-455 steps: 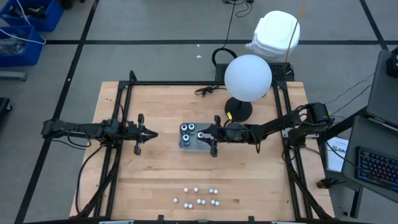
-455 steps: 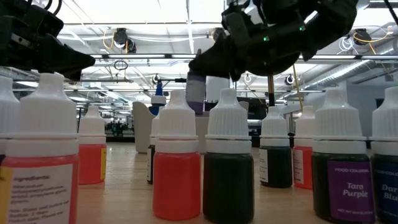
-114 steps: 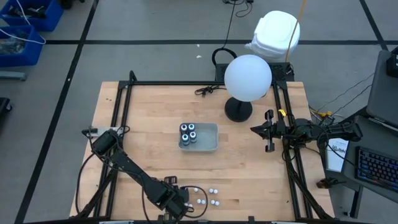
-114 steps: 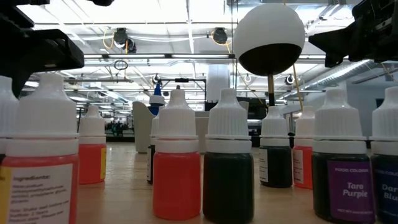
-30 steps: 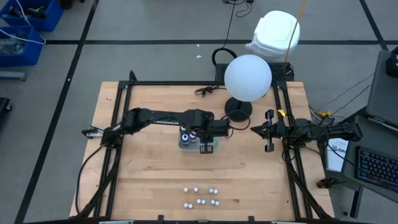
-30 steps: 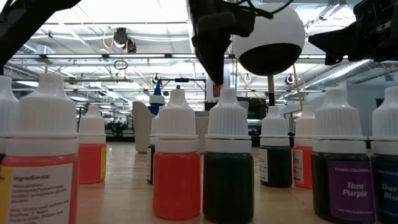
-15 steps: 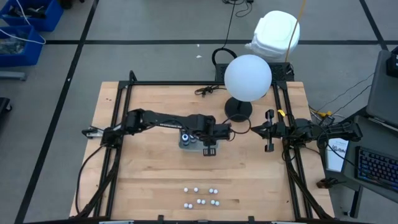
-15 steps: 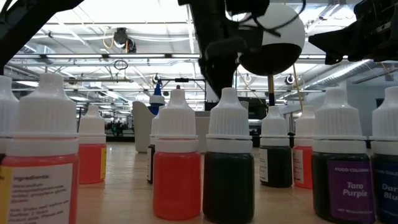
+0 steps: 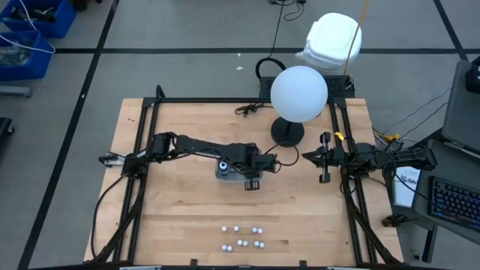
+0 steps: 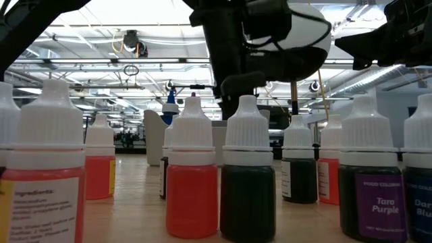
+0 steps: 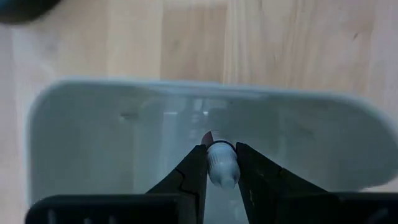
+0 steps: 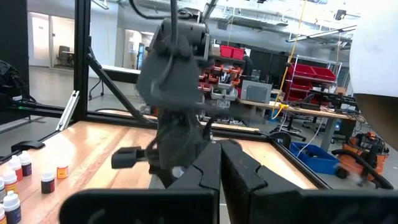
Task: Pick & Place food coloring
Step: Put the small black food coloring bottle into the gray bin
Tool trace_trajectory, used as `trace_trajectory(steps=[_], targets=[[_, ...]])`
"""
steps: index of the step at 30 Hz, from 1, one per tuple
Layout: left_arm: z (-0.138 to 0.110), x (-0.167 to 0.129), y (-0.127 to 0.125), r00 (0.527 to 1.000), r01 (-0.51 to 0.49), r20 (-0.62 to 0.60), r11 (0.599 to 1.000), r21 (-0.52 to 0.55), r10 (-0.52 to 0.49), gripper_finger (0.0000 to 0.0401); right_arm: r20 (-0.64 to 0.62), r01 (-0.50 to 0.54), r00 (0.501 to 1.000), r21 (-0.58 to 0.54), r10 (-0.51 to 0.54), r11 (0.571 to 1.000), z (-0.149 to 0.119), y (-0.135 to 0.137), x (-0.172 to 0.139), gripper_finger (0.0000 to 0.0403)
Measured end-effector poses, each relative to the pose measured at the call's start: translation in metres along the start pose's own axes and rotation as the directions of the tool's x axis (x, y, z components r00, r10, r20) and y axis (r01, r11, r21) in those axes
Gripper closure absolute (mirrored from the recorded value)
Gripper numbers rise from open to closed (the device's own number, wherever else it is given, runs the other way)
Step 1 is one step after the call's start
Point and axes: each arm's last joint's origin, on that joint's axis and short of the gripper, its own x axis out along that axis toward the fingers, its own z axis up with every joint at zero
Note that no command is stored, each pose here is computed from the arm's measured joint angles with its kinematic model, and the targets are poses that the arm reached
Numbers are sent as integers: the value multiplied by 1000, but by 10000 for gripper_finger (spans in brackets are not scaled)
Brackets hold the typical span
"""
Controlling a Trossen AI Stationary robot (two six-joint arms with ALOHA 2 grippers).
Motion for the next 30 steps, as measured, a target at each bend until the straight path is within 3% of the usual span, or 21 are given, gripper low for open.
trace_trajectory(steps=[22, 30], targets=[[-5, 14, -2, 1000, 3, 23, 1000, -18, -3, 324, 0, 0, 1000, 0, 0, 1000, 0, 0, 0, 403], [-1, 15, 0, 997, 57, 62, 997, -44, -54, 269, 0, 0, 1000, 0, 0, 1000, 0, 0, 0, 403]])
